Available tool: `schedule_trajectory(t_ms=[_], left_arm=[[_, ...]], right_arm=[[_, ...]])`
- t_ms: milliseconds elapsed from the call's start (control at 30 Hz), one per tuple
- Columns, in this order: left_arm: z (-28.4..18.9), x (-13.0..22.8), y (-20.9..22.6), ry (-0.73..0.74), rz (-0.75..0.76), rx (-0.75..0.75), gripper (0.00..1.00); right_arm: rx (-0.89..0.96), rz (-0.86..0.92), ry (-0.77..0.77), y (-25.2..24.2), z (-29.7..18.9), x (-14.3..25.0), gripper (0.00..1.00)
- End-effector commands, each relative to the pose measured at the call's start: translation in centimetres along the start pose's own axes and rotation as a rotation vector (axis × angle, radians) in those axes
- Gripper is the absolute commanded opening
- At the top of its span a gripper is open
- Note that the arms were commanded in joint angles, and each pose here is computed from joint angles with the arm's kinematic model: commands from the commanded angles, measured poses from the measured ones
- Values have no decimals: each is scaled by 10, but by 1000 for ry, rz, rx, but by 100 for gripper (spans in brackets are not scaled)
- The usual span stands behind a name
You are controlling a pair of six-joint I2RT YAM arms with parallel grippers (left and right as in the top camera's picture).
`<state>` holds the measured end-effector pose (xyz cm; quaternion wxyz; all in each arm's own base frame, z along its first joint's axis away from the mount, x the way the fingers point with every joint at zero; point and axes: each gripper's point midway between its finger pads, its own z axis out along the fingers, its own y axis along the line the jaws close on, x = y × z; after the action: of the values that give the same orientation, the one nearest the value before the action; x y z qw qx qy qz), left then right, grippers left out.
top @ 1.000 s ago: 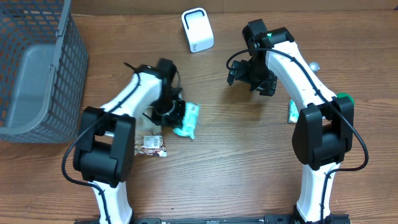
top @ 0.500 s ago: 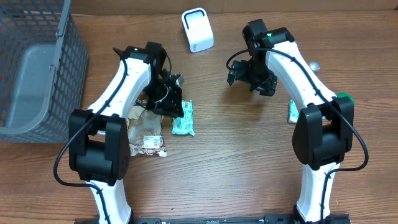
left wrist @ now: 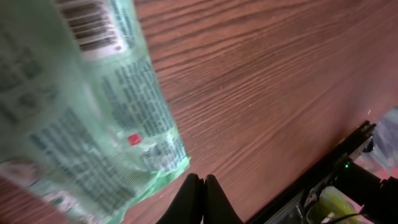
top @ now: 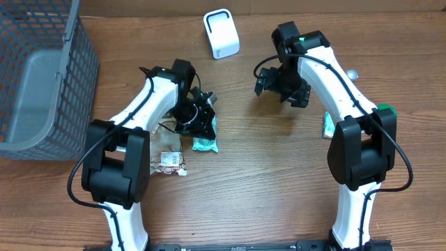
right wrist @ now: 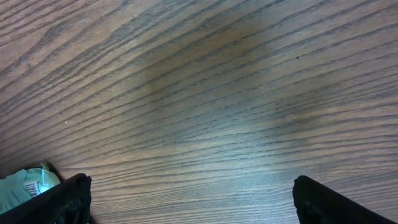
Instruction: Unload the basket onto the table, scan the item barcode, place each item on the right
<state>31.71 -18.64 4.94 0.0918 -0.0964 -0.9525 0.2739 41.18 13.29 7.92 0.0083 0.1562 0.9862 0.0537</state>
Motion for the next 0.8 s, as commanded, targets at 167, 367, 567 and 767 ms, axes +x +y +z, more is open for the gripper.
schedule_trajectory(t_ms=[167, 367, 567, 767], left_arm=[[10, -2, -5, -7, 11, 51, 4], [16, -2, -6, -10, 1, 55, 4], [16, -2, -19, -8, 8, 139, 4], [15, -1, -24, -6, 36, 181, 4]], right_arm=[[-4, 0, -23, -1, -8, -3, 100], [-4, 0, -23, -1, -8, -3, 100], [-4, 0, -23, -1, -8, -3, 100], [-4, 0, -23, -1, -8, -3, 100]])
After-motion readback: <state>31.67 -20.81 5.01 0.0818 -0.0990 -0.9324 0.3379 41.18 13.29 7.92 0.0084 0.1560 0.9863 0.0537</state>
